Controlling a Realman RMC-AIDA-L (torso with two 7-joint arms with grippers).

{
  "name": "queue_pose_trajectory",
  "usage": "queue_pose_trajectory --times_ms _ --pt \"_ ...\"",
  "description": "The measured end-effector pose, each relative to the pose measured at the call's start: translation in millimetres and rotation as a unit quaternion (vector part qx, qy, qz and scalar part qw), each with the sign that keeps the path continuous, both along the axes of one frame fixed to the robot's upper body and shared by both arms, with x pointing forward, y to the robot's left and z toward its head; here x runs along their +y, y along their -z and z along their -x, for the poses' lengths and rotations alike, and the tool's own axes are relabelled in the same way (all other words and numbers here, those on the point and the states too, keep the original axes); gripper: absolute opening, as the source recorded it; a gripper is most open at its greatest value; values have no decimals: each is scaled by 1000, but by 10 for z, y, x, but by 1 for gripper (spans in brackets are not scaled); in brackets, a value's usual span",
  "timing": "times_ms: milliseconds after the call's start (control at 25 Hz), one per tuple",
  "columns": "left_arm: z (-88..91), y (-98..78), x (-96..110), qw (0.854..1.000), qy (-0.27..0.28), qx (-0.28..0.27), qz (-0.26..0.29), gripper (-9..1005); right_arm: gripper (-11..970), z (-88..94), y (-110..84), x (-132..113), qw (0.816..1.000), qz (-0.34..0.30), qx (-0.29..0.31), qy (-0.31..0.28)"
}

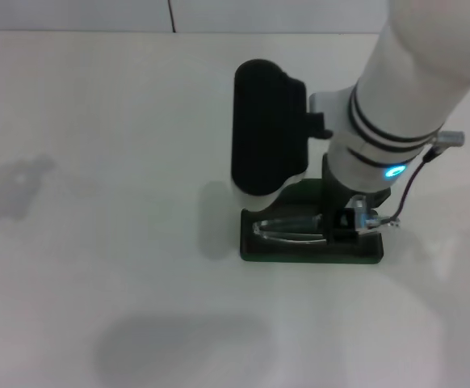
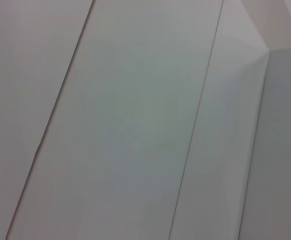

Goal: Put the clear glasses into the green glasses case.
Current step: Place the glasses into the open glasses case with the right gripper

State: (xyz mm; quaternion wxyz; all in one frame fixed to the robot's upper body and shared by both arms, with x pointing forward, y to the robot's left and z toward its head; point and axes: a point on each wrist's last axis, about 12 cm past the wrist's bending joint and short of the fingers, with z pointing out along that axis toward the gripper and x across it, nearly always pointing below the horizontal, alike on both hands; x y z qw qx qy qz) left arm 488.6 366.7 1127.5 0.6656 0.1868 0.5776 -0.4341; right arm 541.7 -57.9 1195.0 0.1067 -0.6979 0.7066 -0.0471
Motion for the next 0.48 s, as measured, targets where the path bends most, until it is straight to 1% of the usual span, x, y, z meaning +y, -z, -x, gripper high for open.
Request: queue_pose_trajectory --times_ms 160,480 --pt "4 9 -7 1000 -1 -3 -4 92 138 -1 48 45 1000 2 -21 11" --pt "-6 13 -26 1000 2 -4 -5 92 140 7 112 57 999 7 -28 15"
